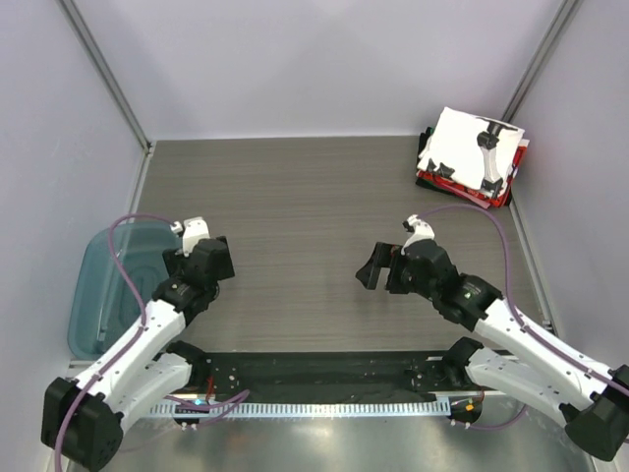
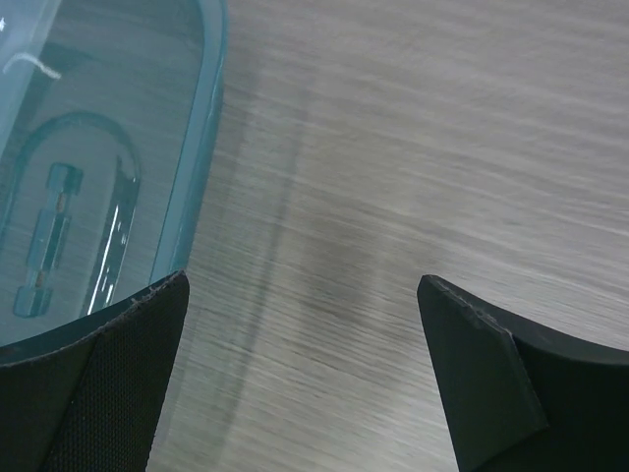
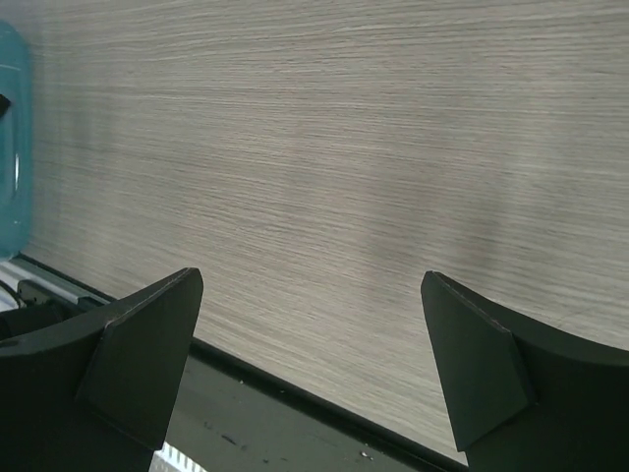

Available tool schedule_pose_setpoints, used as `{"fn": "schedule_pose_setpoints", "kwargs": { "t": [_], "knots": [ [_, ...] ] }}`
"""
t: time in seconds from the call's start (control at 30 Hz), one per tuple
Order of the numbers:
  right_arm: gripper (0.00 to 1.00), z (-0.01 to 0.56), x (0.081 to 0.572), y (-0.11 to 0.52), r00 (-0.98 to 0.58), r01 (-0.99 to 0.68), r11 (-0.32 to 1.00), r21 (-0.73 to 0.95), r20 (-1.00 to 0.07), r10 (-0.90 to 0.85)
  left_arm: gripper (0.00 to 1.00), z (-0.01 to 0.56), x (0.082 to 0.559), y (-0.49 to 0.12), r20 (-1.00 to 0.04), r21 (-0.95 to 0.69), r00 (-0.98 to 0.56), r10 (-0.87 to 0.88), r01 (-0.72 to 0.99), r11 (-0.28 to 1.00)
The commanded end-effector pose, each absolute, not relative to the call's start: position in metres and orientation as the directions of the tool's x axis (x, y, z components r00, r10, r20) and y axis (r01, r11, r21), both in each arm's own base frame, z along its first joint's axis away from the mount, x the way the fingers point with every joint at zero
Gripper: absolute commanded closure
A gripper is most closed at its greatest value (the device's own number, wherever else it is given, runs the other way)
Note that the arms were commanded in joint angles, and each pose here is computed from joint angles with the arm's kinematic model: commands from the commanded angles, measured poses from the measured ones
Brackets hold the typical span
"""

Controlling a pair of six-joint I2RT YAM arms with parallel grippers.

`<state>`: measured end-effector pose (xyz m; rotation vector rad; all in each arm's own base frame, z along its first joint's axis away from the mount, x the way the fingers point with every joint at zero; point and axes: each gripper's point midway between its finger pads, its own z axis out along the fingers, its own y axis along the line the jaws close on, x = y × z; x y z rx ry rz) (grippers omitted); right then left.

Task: Fold and stack the t-shirts
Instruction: Reset both grippers

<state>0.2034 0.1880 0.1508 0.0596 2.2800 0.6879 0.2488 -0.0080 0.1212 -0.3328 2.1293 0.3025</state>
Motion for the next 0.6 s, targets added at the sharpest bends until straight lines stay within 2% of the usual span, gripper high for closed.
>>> {"fn": "schedule_pose_setpoints", "kwargs": {
  "t": [0.0,0.1,0.2,0.3,0.33,0.37,0.4,0.47,0.5,0.57],
  "knots": [
    [0.0,0.159,0.209,0.177,-0.652,-0.099,0.857,0.506,-0.684,0.328,0.0,0.138,0.283,0.0,-0.922,0.038,-0.373,-0.105,-0.356,0.934],
    [0.0,0.157,0.206,0.159,-0.62,-0.055,0.872,0.487,-0.701,0.352,0.0,0.122,0.293,0.012,-0.926,-0.027,-0.342,-0.157,-0.357,0.934],
    [0.0,0.162,0.207,0.141,-0.566,-0.01,0.883,0.47,-0.73,0.382,0.0,0.124,0.311,0.031,-0.96,-0.106,-0.203,-0.191,-0.369,0.923],
    [0.0,0.167,0.209,0.127,-0.52,0.026,0.891,0.453,-0.755,0.399,0.0,0.113,0.318,0.048,-0.965,-0.095,-0.187,-0.185,-0.407,0.909],
    [0.0,0.17,0.209,0.123,-0.505,0.035,0.889,0.456,-0.76,0.41,0.0,0.118,0.327,0.044,-0.971,-0.104,-0.162,-0.175,-0.372,0.922],
    [0.0,0.172,0.209,0.12,-0.493,0.044,0.889,0.455,-0.764,0.416,0.0,0.107,0.331,0.043,-0.97,-0.062,-0.2,-0.14,-0.354,0.933],
    [0.01,0.174,0.211,0.115,-0.474,0.062,0.89,0.452,-0.771,0.425,0.0,0.114,0.34,0.042,-0.98,-0.073,-0.152,-0.131,-0.337,0.939],
    [0.0,0.18,0.212,0.108,-0.448,0.084,0.891,0.446,-0.782,0.434,0.0,0.105,0.35,0.033,-0.976,-0.049,-0.192,-0.106,-0.28,0.959],
    [0.0,0.183,0.213,0.103,-0.429,0.097,0.895,0.436,-0.792,0.433,0.0,0.117,0.359,0.029,-0.987,-0.054,-0.136,-0.089,-0.245,0.968],
    [0.0,0.19,0.213,0.094,-0.404,0.129,0.894,0.428,-0.801,0.442,0.0,0.114,0.369,0.018,-0.986,-0.054,-0.143,-0.08,-0.182,0.982]
  ]
}}
